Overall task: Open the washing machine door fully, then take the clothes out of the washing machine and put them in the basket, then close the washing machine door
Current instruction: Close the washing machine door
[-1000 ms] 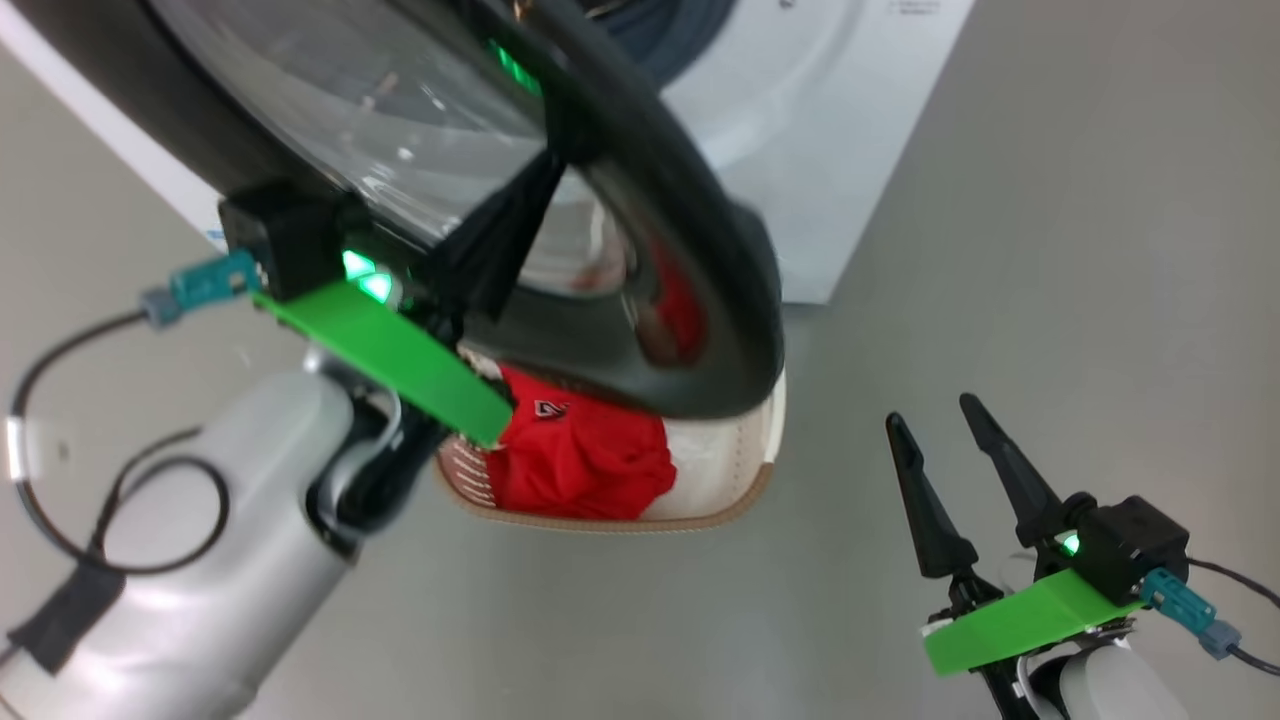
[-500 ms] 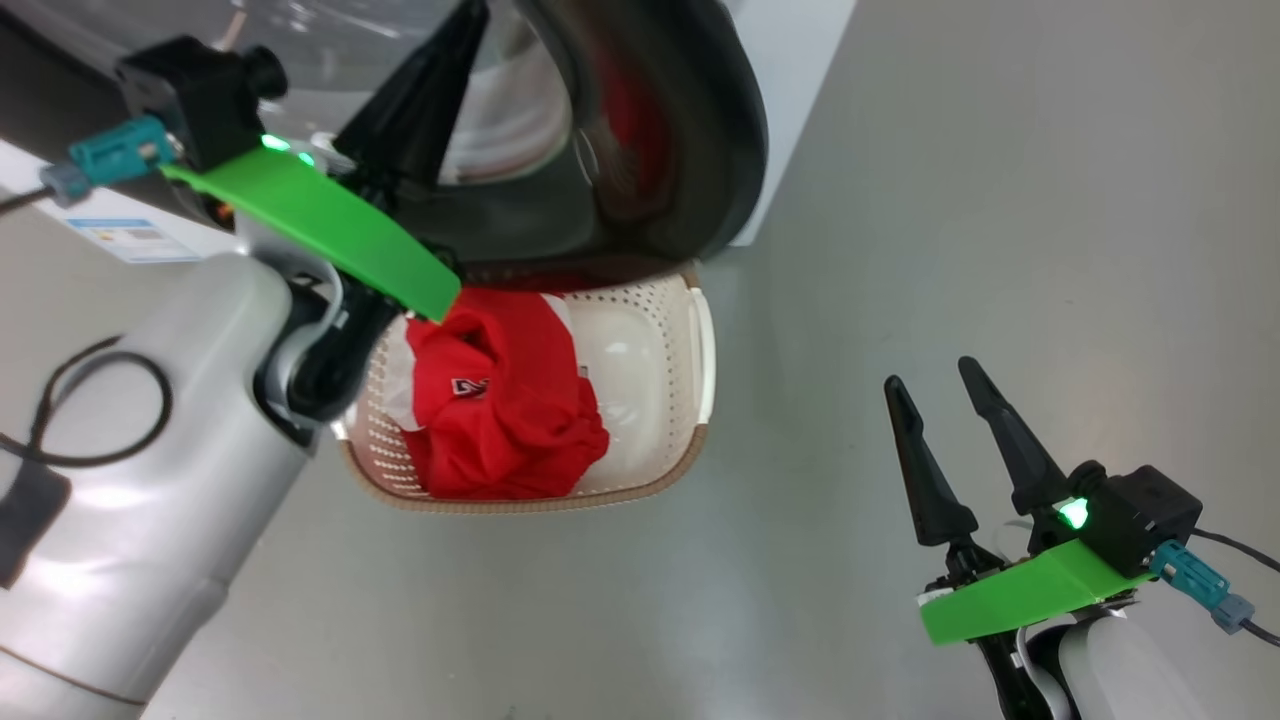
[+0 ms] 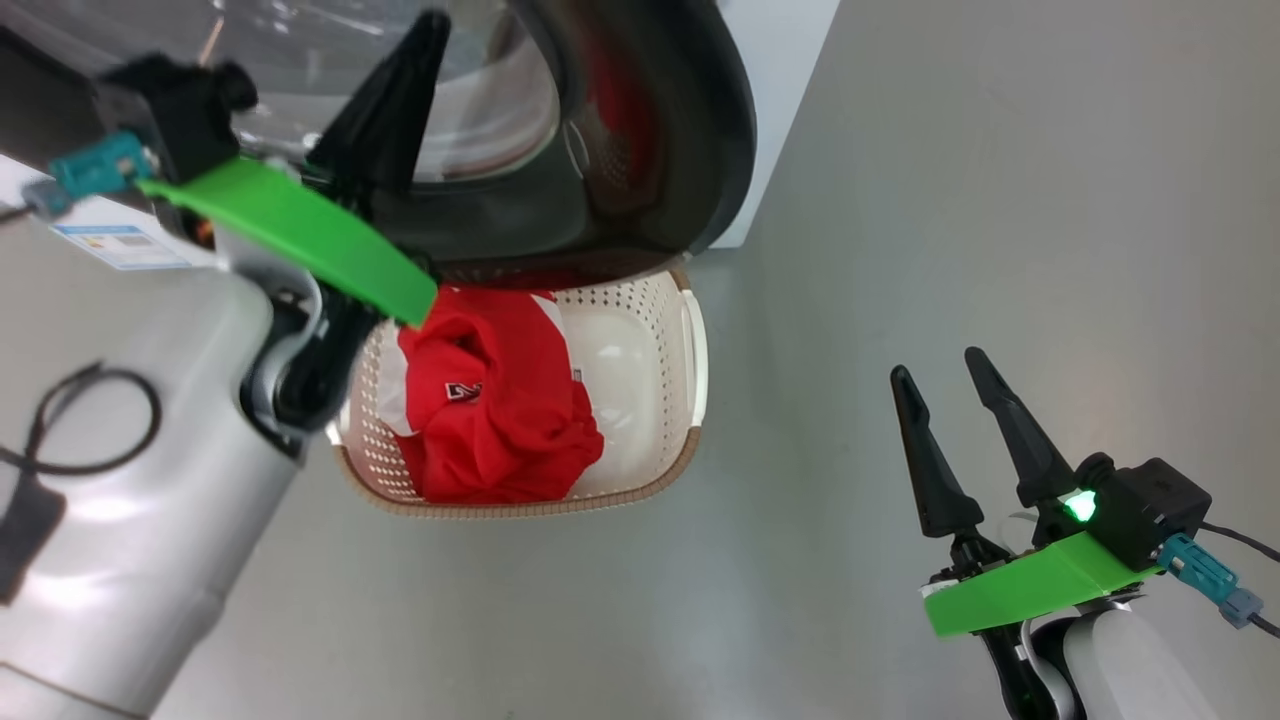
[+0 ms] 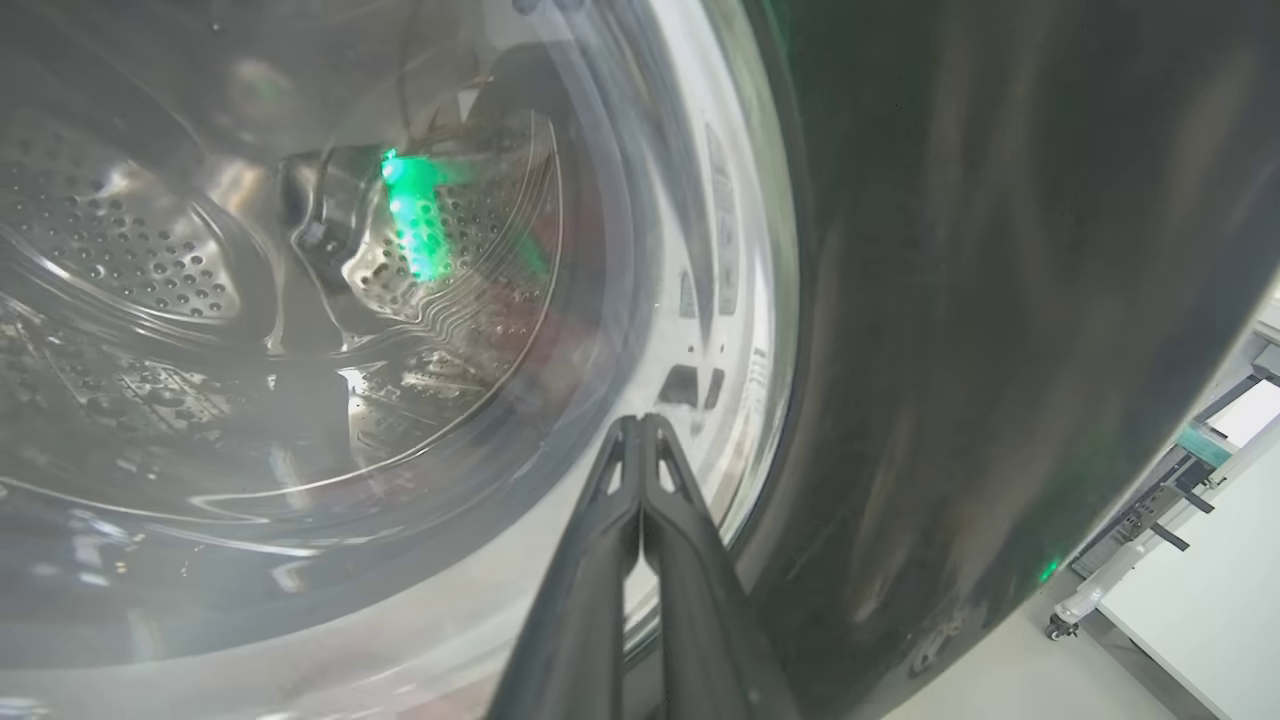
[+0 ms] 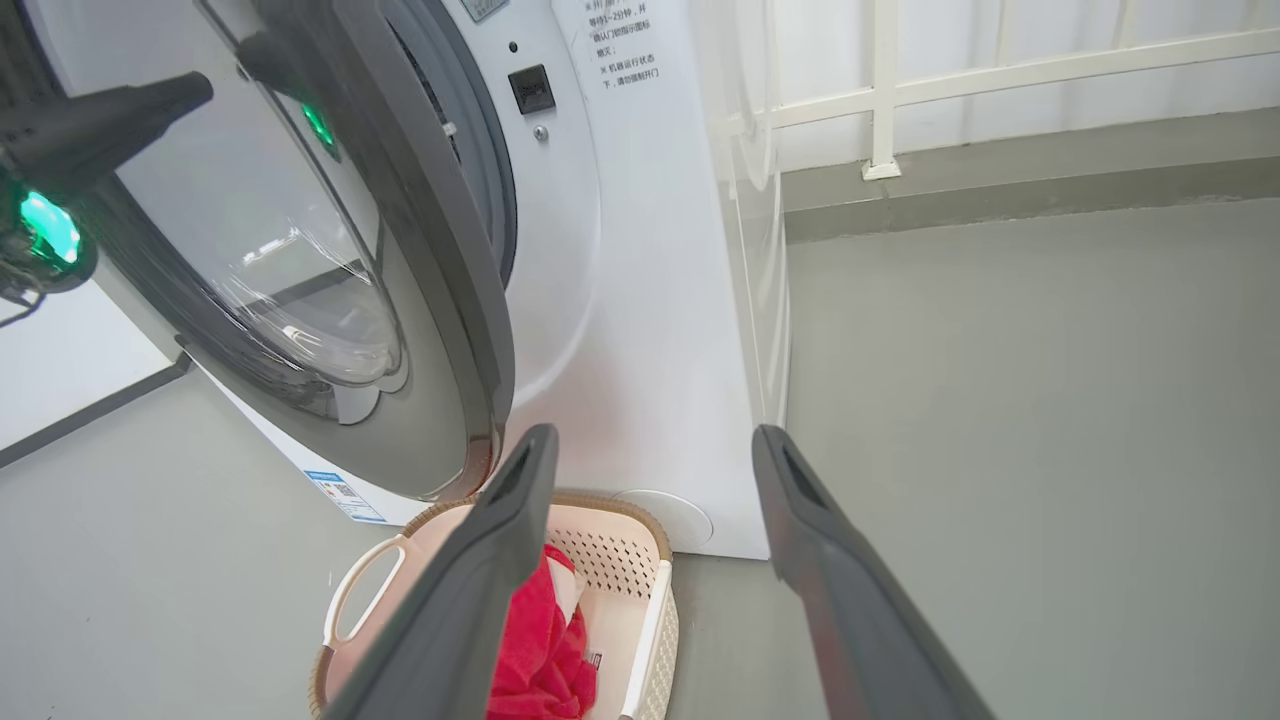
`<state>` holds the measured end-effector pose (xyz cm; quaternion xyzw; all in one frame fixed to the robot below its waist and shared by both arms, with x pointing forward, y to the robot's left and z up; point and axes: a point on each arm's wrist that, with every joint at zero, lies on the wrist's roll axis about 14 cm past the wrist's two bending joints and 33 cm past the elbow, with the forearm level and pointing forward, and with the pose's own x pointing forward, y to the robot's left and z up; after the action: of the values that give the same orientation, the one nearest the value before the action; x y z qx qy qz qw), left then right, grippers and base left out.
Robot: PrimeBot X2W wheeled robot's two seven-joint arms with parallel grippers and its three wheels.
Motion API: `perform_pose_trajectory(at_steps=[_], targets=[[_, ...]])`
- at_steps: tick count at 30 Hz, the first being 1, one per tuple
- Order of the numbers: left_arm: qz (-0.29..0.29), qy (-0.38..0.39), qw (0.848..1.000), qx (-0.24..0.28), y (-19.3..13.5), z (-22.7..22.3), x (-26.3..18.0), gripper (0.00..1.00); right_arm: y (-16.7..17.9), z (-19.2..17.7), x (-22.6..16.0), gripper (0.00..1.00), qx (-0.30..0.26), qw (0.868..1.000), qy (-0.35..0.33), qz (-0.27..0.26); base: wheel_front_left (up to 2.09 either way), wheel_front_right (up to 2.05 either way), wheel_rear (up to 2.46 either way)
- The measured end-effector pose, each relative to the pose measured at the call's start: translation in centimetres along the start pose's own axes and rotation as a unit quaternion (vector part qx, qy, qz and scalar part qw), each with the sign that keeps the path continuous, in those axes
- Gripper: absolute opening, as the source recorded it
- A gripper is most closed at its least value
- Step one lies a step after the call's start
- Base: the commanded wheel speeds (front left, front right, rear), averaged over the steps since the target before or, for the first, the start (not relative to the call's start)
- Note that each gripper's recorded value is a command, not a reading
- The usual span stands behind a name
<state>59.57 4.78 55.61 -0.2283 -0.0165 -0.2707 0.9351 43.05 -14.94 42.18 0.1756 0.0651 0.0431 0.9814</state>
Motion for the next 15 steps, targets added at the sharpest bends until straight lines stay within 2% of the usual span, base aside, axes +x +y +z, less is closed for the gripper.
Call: perform_pose_trajectory(at_steps=[9,15], targets=[[0.055,0.012,0.998,-0.01,1.6,-1.6,-5.4,0.0,1.1,1.3,-0.5,1.0,-0.005,1.0,-0.016,0.014,0.0,0.0,0.0],[0.09,0.028,0.996,0.005,2.4,-2.9,-9.8,0.0,1.2,1.1,-2.2,1.0,-0.011,1.0,-0.009,0.011,0.0,0.0,0.0]])
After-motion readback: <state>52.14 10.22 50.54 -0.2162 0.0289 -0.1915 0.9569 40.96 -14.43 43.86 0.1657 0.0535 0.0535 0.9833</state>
